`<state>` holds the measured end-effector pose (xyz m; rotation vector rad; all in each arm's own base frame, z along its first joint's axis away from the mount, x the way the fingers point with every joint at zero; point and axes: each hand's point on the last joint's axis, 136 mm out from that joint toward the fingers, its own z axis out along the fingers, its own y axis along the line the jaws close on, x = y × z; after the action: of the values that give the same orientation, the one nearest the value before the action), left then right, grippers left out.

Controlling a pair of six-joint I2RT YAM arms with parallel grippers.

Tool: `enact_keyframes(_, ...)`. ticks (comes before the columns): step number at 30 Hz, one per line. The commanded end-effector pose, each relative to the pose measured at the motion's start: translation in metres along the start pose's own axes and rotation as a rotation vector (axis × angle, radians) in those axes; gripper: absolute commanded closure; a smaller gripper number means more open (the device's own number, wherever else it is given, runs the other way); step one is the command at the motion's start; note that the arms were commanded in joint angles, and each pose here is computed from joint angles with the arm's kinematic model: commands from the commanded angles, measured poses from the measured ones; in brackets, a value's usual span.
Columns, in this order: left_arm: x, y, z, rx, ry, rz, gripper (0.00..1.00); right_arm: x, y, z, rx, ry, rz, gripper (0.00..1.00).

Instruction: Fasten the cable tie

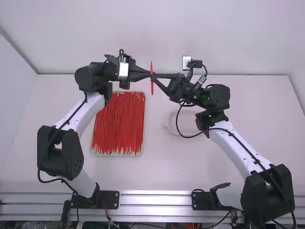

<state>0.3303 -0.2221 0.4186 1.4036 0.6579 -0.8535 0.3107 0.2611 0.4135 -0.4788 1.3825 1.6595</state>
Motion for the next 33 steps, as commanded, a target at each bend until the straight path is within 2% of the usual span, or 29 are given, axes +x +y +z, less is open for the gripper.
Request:
enact_keyframes(1,0.007,-0.022,0.004,0.1,0.026,-0.017,0.99,-0.041,0.003,-0.001,0.038,-0.135,-0.052,1.0)
enact_keyframes(7,0.005,-0.023,0.004,0.098,0.027,-0.038,0.98,-0.04,0.005,-0.002,0.027,-0.125,-0.041,1.0)
enact_keyframes(9,0.006,-0.022,0.004,0.096,0.028,-0.049,0.98,-0.038,0.005,-0.002,0.024,-0.115,-0.049,0.95)
enact_keyframes(10,0.008,-0.02,0.003,0.092,0.031,-0.07,0.98,-0.036,0.006,-0.004,0.016,-0.092,-0.062,0.74)
enact_keyframes(11,0.009,-0.02,0.001,0.089,0.035,-0.081,0.98,-0.035,0.006,-0.005,0.014,-0.081,-0.066,0.64)
enact_keyframes(13,0.013,-0.018,0.0,0.087,0.039,-0.14,0.98,-0.033,0.005,-0.009,0.008,-0.054,-0.072,0.02)
enact_keyframes(18,0.017,-0.017,0.002,0.09,0.039,-0.203,0.98,-0.032,0.005,-0.013,0.002,-0.033,-0.074,0.02)
enact_keyframes(23,0.015,-0.018,0.002,0.089,0.042,-0.268,0.98,-0.03,0.002,-0.014,0.009,-0.023,0.058,0.02)
enact_keyframes(28,0.015,-0.018,0.003,0.092,0.04,-0.274,0.98,-0.029,0.001,-0.014,0.011,-0.022,0.079,0.0)
enact_keyframes(33,0.012,-0.025,0.016,0.126,0.024,-0.283,0.98,-0.028,0.002,-0.014,0.008,-0.015,0.118,0.04)
